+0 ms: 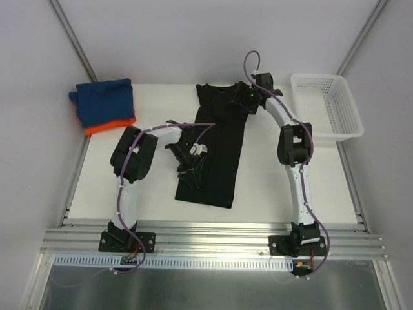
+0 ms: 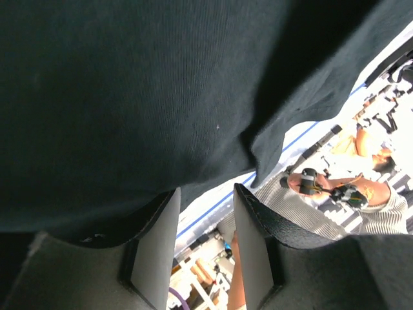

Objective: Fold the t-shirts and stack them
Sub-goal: Fold the tshirt

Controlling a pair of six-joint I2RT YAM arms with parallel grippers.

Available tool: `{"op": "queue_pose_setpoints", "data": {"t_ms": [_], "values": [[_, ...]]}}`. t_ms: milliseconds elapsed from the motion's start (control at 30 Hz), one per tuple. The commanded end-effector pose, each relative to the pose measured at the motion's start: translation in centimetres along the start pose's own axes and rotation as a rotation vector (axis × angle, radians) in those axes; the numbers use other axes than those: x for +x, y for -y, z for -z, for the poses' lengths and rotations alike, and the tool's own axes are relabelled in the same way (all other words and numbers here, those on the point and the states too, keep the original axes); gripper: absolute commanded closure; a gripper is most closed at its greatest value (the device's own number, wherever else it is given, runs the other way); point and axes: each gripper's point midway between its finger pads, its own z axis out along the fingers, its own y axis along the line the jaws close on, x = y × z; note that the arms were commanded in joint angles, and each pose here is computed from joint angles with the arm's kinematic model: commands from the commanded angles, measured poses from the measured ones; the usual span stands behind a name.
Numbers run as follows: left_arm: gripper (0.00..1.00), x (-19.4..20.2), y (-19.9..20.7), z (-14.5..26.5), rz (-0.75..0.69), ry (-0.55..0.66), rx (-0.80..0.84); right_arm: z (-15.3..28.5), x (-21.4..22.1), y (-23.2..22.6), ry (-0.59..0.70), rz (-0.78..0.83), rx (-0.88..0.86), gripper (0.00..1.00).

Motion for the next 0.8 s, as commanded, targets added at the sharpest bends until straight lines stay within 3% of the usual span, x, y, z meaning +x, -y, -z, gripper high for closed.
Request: {"op": "queue_pose_setpoints", "data": {"t_ms": [0, 333, 600, 667, 767], "values": [[0.6, -0.6, 1.8, -0.9, -0.024, -0.022, 0.027, 0.3, -2.9, 0.0, 0.081, 0.008, -0.012, 0.09], [0.6, 0.0, 3.9, -2.6, -0.092, -0.057, 0.017, 0.1, -3.5, -0.5, 0.1, 0.021, -0.029, 0.08], [0.59, 1.4, 4.4, -0.8, -0.158, -0.003, -0.02, 2.1, -3.8, -1.8, 0.107, 0.073, -0.014, 0.07], [0.55, 1.2, 4.5, -0.1, -0.188, 0.028, -0.052, 3.3, -4.1, -2.4, 0.116, 0.114, -0.003, 0.01], [0.39, 1.0, 5.2, 1.9, -0.261, 0.101, -0.099, 7.5, -6.2, -4.8, 0.183, 0.167, 0.005, 0.0]]}}
